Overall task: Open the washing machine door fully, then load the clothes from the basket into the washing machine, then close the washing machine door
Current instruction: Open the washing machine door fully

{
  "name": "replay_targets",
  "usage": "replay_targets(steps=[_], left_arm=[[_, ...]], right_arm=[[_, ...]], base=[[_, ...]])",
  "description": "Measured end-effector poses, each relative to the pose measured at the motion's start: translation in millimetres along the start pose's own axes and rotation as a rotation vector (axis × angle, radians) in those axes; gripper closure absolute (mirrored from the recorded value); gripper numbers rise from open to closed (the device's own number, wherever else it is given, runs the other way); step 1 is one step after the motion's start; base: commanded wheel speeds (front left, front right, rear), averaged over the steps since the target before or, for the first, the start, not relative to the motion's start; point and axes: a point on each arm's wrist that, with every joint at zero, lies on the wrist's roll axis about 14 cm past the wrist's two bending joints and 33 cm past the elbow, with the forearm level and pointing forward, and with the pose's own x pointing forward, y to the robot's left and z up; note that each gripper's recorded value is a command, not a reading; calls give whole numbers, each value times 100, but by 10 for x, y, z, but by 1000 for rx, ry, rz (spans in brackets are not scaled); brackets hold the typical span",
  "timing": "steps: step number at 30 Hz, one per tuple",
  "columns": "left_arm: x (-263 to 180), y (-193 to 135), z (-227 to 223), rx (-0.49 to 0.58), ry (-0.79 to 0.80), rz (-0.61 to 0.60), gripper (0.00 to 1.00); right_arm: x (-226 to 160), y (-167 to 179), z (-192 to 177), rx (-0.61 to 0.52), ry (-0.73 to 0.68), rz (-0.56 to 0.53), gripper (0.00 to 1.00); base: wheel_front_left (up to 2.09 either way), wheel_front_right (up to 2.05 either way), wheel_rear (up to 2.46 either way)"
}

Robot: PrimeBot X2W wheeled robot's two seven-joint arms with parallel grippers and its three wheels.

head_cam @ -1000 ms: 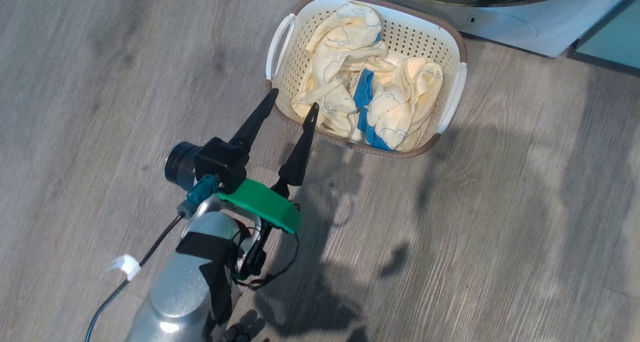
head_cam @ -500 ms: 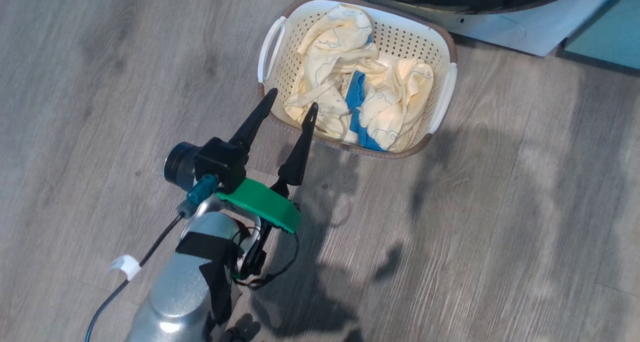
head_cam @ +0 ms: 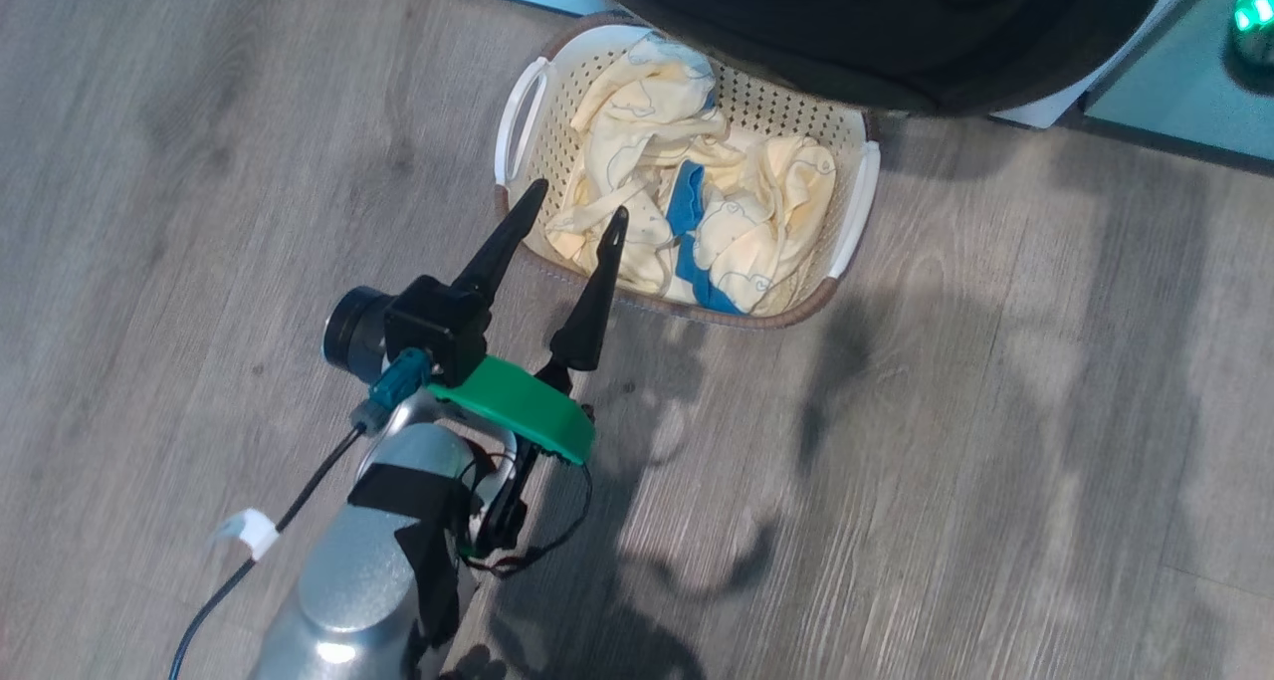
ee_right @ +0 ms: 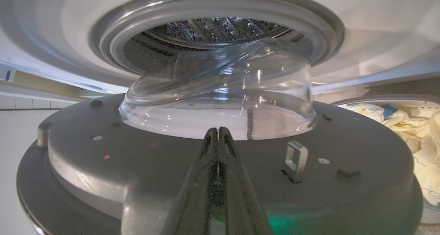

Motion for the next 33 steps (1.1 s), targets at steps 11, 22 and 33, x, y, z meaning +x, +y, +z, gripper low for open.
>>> replay_targets(steps=[11, 22, 33], left_arm=[[-68, 0, 94, -4, -18, 8, 0], [-239, -9, 176, -4, -23, 18, 0], [-501, -60, 279, -1, -34, 15, 0]], right_arm=[[-156, 111, -382, 0, 114, 62, 100], [-200, 260, -1013, 19, 249, 125, 100], [-265, 464, -1499, 41, 304, 160, 100]], base=[[0, 0, 0], [0, 0, 0], [0, 0, 0]])
